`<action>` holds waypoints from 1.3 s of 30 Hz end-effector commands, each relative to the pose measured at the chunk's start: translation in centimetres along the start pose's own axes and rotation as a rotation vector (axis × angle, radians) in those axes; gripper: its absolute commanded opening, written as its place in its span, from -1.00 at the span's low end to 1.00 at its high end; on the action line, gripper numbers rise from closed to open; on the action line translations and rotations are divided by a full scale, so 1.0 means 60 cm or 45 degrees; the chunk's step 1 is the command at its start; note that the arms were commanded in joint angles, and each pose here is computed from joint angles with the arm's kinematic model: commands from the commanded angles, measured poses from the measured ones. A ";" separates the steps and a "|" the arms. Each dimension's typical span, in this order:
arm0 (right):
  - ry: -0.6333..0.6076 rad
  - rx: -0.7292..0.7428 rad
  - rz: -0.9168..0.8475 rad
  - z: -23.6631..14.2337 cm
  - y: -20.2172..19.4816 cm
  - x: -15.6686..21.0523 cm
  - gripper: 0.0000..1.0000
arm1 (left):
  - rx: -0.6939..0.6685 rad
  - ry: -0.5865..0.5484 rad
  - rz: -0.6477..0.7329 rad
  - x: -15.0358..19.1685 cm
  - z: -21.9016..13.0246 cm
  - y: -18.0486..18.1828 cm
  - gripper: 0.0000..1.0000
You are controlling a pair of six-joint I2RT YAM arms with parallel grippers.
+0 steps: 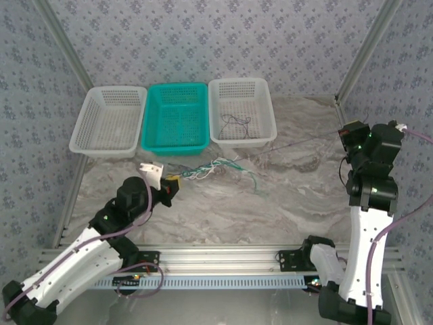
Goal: Untangle the cables
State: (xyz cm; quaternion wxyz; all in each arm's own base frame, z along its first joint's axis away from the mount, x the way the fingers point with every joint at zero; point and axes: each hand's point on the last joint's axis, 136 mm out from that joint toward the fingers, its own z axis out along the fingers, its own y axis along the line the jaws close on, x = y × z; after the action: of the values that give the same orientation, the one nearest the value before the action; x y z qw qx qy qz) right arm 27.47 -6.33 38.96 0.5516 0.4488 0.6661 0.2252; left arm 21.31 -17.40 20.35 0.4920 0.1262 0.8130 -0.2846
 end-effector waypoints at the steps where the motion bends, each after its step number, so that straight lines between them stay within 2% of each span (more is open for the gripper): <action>1: -0.156 0.005 0.052 -0.013 0.005 -0.056 -1.00 | -0.277 0.099 -0.064 0.053 -0.009 0.077 -1.00; 3: -0.198 0.046 0.039 -0.014 -0.007 -0.069 -1.00 | -0.338 0.111 -0.081 0.063 -0.013 0.093 -1.00; 7: -0.251 0.185 0.064 -0.013 -0.053 -0.095 -1.00 | -0.600 0.124 -0.134 0.086 -0.043 0.156 -1.00; 15: -0.330 0.272 0.005 0.003 -0.088 -0.117 -1.00 | -0.720 0.110 -0.238 0.101 -0.066 0.196 -1.00; 19: -0.405 0.391 -0.026 -0.015 -0.120 -0.130 -1.00 | -0.920 0.128 -0.316 0.117 -0.095 0.237 -1.00; 27: -0.547 0.483 0.006 -0.033 -0.138 -0.169 -1.00 | -1.253 0.139 -0.518 0.122 -0.133 0.306 -1.00; 30: -0.525 0.381 -0.031 -0.018 -0.111 -0.174 -1.00 | -1.133 0.151 -0.558 0.114 -0.102 0.303 -1.00; 32: -0.431 0.261 -0.050 0.004 -0.085 -0.151 -1.00 | -1.071 0.143 -0.553 0.109 -0.084 0.298 -1.00; 35: -0.239 0.033 -0.129 0.030 -0.023 -0.097 -1.00 | -0.889 0.139 -0.534 0.102 -0.046 0.275 -1.00; 39: -0.032 -0.294 -0.268 0.028 0.093 -0.035 -1.00 | -0.687 0.113 -0.533 0.093 -0.020 0.241 -1.00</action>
State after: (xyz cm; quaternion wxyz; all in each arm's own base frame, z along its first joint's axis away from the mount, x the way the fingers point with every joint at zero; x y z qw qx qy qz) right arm 29.51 -10.30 39.82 0.5982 0.4282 0.6570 0.1647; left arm 23.82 -2.98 9.74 0.3823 -0.2066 0.8971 -0.0799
